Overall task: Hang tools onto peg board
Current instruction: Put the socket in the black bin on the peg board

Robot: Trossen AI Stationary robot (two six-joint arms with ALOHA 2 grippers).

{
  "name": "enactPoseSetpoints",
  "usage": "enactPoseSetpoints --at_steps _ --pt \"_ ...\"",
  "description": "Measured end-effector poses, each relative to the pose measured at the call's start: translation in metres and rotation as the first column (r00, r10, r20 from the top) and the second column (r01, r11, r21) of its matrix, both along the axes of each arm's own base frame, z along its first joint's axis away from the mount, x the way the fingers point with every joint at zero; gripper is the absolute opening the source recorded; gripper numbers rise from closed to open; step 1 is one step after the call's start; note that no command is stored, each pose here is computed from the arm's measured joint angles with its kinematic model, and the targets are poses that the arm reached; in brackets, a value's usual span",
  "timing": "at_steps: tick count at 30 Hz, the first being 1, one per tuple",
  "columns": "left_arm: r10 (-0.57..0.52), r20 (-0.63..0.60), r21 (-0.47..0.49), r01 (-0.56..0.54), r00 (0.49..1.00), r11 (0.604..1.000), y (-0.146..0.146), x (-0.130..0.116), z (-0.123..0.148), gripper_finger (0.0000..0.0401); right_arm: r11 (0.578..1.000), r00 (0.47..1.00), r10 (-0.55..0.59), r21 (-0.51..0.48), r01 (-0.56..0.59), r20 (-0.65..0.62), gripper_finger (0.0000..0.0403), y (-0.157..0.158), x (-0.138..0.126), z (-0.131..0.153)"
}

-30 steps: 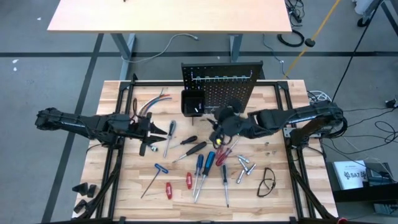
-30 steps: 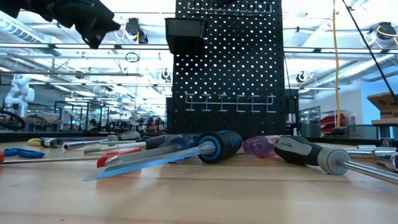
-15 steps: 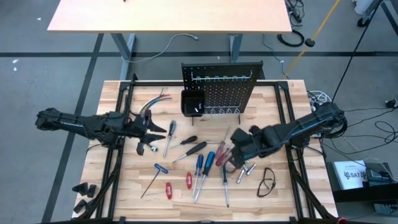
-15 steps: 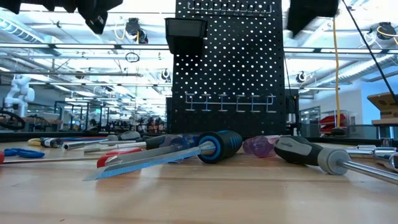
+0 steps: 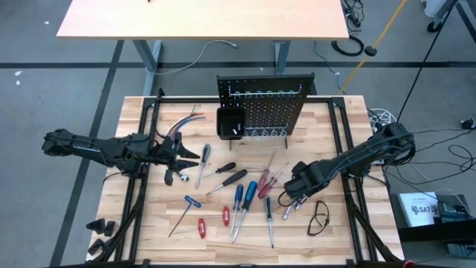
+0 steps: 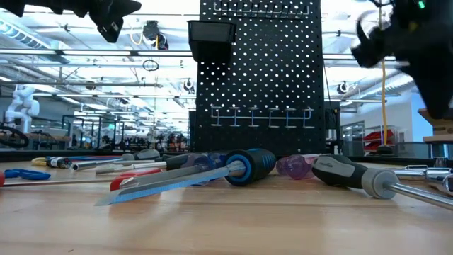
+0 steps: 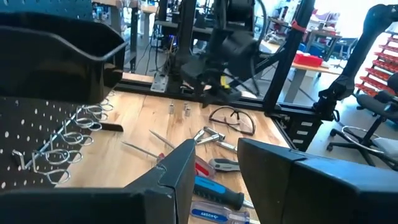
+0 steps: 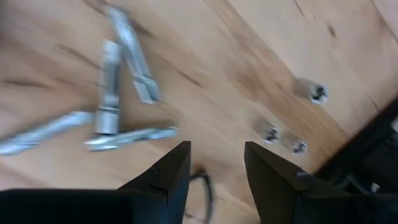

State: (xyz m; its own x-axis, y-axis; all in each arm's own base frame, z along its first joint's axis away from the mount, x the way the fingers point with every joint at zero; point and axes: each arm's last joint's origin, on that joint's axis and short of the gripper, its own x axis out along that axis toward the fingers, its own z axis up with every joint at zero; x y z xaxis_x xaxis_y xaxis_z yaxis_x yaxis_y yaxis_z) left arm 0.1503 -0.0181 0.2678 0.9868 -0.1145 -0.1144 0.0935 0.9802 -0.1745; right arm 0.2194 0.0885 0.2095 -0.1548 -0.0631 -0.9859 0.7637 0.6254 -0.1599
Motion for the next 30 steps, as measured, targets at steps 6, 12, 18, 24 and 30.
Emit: enactPoseSetpoints --at_steps 6,12,18,24,30 --pt "-0.012 -0.019 0.002 0.012 1.000 1.000 -0.002 0.003 -0.003 0.0127 0.999 0.997 -0.036 0.036 0.038 -0.070 0.0144 -0.018 -0.025 -0.022" --pt "-0.013 -0.033 0.004 0.013 0.999 1.000 -0.003 0.005 -0.005 0.0127 0.996 0.998 -0.062 0.072 0.060 0.024 0.0144 -0.031 -0.045 -0.028" --pt "-0.013 -0.034 0.004 0.013 0.999 1.000 -0.003 0.006 -0.005 0.0127 0.992 0.990 -0.092 0.099 0.082 0.105 0.0144 -0.037 -0.058 -0.037" --pt "-0.013 -0.035 0.004 0.013 0.999 1.000 -0.003 0.006 -0.005 0.0127 0.990 0.989 -0.116 0.090 0.109 0.087 0.0144 -0.040 -0.067 -0.053" --pt "-0.013 -0.035 0.004 0.013 0.999 1.000 -0.003 0.006 -0.005 0.0127 0.990 0.989 -0.117 0.093 0.108 0.092 0.0144 -0.041 -0.071 -0.063"
